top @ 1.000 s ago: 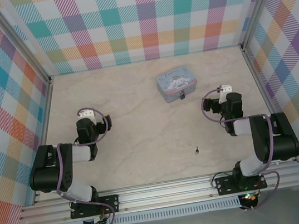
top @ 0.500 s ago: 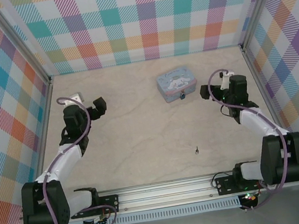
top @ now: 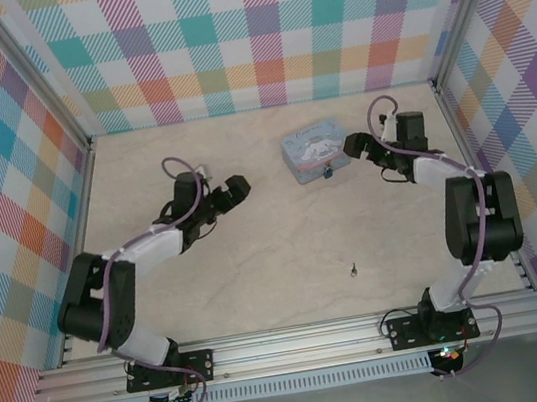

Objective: Unlock a padlock with a key

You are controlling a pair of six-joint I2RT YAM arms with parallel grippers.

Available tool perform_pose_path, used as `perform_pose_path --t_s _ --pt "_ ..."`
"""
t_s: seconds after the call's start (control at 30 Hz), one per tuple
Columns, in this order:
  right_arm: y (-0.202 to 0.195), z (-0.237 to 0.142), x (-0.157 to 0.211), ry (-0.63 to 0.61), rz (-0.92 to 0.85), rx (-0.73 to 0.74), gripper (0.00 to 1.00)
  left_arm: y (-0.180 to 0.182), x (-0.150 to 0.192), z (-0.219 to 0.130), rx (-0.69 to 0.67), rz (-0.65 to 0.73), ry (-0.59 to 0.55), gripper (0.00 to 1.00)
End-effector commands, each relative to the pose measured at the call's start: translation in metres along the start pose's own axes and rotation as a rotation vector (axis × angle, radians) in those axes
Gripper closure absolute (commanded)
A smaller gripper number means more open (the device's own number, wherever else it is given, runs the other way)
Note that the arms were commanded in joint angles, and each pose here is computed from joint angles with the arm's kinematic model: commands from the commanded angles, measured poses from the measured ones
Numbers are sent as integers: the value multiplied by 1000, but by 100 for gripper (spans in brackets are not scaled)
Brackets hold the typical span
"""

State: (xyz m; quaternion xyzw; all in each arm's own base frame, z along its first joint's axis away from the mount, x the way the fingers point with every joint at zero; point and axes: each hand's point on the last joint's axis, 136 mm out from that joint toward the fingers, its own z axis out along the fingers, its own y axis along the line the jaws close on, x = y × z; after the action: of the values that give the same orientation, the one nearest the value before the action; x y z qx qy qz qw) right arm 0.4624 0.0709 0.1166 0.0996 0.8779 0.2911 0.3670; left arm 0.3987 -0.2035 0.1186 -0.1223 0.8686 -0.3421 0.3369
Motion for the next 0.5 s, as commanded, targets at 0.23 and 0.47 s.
perform_pose_path --t_s 0.23,0.47 --pt "13 48 -41 -32 -23 -151 0 -83 -11 77 266 -61 77 3" --pt "14 67 -33 56 12 -203 0 -96 0 124 260 -73 160 5"
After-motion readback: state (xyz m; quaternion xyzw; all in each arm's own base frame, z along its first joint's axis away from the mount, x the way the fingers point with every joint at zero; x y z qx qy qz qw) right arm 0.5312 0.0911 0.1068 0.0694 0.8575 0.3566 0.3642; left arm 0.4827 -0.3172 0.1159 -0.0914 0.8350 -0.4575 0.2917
